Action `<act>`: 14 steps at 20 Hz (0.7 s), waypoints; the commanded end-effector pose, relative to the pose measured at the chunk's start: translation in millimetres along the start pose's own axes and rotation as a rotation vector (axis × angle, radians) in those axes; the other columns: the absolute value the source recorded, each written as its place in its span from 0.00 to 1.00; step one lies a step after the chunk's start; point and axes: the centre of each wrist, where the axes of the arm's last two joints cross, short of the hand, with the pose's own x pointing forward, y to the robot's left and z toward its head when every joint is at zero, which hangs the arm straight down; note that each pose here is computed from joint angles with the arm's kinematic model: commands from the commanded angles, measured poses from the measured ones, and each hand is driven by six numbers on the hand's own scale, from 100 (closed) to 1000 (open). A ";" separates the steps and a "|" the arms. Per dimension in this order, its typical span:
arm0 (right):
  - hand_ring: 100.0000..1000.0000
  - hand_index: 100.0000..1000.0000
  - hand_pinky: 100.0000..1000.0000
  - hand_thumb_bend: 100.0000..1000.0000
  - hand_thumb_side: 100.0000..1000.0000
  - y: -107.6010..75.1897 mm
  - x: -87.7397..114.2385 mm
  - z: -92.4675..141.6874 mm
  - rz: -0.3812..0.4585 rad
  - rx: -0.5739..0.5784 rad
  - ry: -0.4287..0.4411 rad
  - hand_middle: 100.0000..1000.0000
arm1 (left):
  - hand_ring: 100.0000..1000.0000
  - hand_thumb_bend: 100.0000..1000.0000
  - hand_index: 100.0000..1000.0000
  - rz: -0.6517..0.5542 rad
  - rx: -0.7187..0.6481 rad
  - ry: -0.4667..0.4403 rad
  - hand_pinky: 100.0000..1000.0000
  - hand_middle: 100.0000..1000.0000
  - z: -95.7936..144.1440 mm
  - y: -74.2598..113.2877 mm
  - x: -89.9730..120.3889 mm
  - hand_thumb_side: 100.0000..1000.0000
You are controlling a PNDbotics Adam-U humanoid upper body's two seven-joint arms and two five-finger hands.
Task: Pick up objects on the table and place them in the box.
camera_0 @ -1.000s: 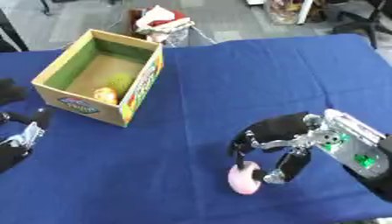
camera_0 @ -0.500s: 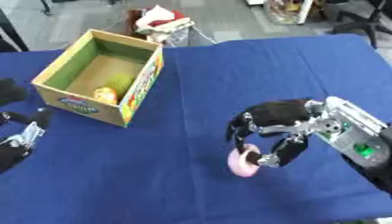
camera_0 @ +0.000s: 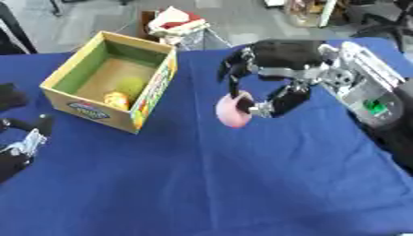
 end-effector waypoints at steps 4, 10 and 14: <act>0.80 0.43 0.83 0.00 0.00 -9.7 -30.4 -45.6 0.028 -0.036 0.132 0.73 | 0.72 0.44 0.80 0.012 -0.030 -0.052 0.45 0.65 -8.4 -2.7 11.4 0.19; 0.80 0.44 0.83 0.00 0.00 9.6 -42.7 -81.8 0.019 -0.049 0.234 0.73 | 0.72 0.44 0.80 0.041 -0.070 -0.061 0.45 0.65 -10.5 -11.5 13.0 0.19; 0.79 0.43 0.82 0.00 0.00 23.0 -42.3 -97.9 0.020 -0.079 0.293 0.72 | 0.72 0.44 0.80 0.052 -0.088 -0.066 0.45 0.65 -11.2 -15.0 13.7 0.19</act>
